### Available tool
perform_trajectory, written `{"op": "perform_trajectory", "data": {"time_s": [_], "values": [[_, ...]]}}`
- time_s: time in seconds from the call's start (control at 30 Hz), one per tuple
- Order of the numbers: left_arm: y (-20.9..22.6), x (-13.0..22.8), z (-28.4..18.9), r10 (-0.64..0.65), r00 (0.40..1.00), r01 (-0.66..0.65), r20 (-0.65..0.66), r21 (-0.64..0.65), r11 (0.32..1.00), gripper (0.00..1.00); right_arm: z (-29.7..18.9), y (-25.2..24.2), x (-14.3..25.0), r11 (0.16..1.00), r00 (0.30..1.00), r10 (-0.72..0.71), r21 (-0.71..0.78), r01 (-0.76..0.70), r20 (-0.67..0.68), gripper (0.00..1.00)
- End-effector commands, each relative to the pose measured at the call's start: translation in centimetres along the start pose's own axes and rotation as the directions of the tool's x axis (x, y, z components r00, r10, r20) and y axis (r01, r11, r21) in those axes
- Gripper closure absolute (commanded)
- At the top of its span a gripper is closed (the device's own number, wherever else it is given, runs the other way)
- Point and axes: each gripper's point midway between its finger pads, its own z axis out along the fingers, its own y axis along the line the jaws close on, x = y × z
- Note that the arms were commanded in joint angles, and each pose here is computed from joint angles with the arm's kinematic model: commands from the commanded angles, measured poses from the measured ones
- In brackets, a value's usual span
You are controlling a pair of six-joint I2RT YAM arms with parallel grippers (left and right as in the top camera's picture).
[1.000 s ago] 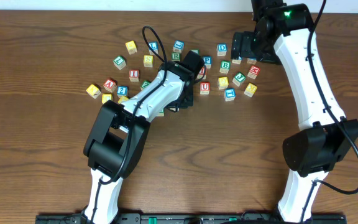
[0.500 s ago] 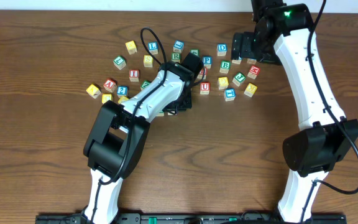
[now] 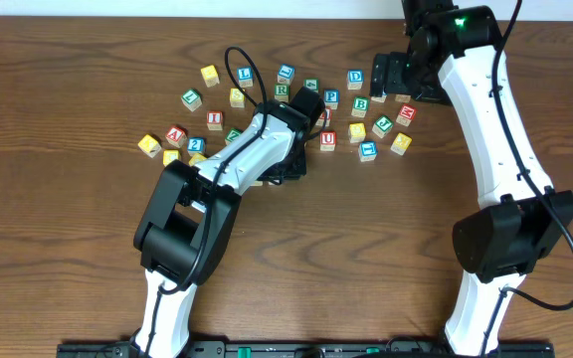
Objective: Spell out NEURIPS
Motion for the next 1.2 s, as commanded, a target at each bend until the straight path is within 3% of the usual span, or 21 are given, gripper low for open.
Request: {"op": "perform_trajectory", "data": {"time_s": [0.0,0.27,0.6,0.73,0.9,0.97,1.17], "values": [[0.4,0.3,0.2,-0.015,1.0,0.015,-0.012,-0.007,1.0,0.56,0.1,-0.5,0.0,1.0,1.0,-0.002,0.016,0.003,-0.003,0.01],[0.5,-2.1,-3.4,0.0,0.997,-0.004,0.077,0.052,0.999,0.54,0.1,-0.5,0.0,1.0,1.0,-0.002,0.015,0.002,-0.002,0.01],[3.2,-3.5,-14.3,0.053,0.956,-0.1,0.288,0.149,0.984,0.54,0.1,-0.5,0.0,1.0,1.0,-0.002,0.015,0.002,-0.002,0.01],[6.7,-2.3,-16.9,0.018,0.959,-0.06,0.284,0.14,0.988,0.69,0.1,-0.2,0.4,1.0,1.0,-0.007,0.006,0.007,-0.018,0.01],[9.8,-0.5,-14.2,-0.025,0.984,0.008,0.175,0.096,0.995,0.81,0.3,0.6,0.8,1.0,0.999,-0.022,-0.01,0.022,-0.027,0.01],[10.0,0.3,-12.0,-0.043,0.99,0.029,0.132,0.104,0.994,0.92,0.4,0.9,0.8,1.0,0.999,-0.027,-0.012,0.027,-0.024,0.01],[8.2,1.0,-6.4,-0.065,0.99,0.038,0.124,0.207,0.978,0.92,0.3,1.4,0.6,0.999,0.999,-0.033,-0.02,0.033,-0.008,0.01]]}}
